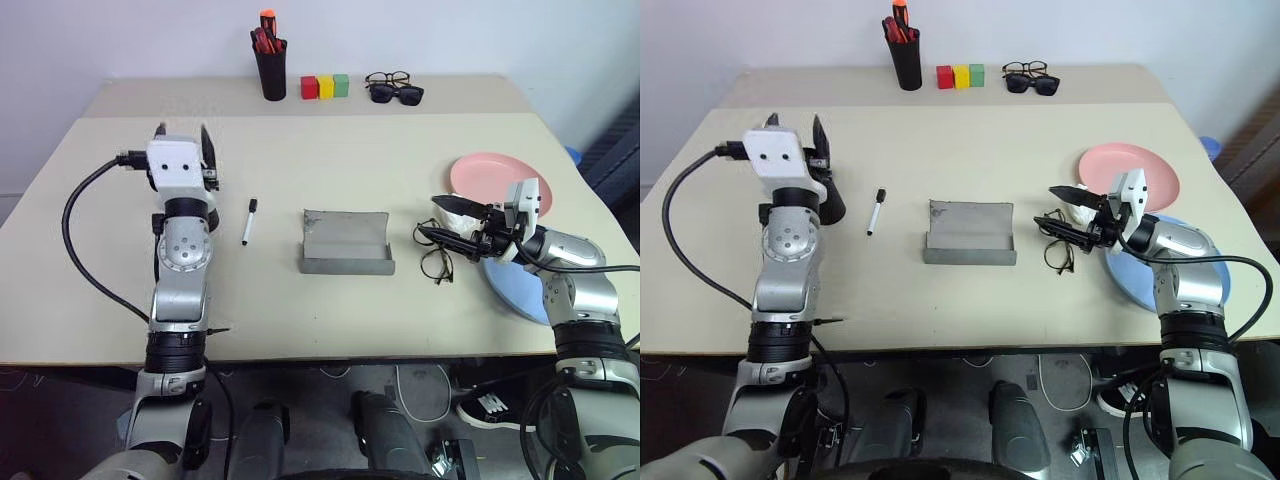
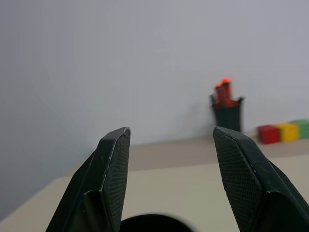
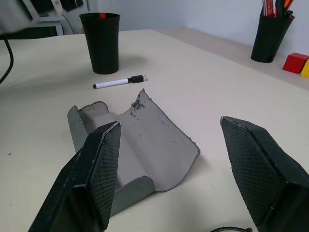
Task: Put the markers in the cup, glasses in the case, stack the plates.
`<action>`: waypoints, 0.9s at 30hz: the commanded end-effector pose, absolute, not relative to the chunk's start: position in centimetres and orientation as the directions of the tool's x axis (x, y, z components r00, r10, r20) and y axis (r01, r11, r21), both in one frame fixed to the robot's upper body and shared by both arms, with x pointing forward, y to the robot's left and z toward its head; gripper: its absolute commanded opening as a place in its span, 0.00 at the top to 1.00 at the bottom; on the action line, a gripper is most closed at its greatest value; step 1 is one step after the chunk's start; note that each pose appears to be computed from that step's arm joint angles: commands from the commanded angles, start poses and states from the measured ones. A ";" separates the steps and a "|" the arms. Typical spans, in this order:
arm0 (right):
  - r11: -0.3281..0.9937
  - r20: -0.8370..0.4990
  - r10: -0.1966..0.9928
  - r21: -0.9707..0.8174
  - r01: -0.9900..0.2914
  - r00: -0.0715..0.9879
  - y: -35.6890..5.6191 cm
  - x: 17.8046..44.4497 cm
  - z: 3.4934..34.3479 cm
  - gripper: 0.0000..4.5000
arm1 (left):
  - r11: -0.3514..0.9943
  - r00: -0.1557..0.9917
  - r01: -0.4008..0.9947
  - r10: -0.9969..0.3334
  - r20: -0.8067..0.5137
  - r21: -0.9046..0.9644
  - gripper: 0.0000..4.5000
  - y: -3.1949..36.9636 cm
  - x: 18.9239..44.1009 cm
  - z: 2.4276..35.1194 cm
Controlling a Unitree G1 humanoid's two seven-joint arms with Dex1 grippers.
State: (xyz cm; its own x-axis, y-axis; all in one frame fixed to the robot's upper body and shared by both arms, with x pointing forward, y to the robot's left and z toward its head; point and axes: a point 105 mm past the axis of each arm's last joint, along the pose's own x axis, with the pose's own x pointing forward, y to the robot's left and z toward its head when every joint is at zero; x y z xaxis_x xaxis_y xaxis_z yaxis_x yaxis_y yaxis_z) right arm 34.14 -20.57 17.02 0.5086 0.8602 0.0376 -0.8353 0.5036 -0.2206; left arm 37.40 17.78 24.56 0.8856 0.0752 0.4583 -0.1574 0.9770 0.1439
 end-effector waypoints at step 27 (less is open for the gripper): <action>0.581 0.079 0.809 -0.268 -0.769 0.583 -22.2 33.2 17.9 0.25 | 0.989 0.834 -0.132 0.146 -0.531 0.065 0.40 15.3 43.9 17.0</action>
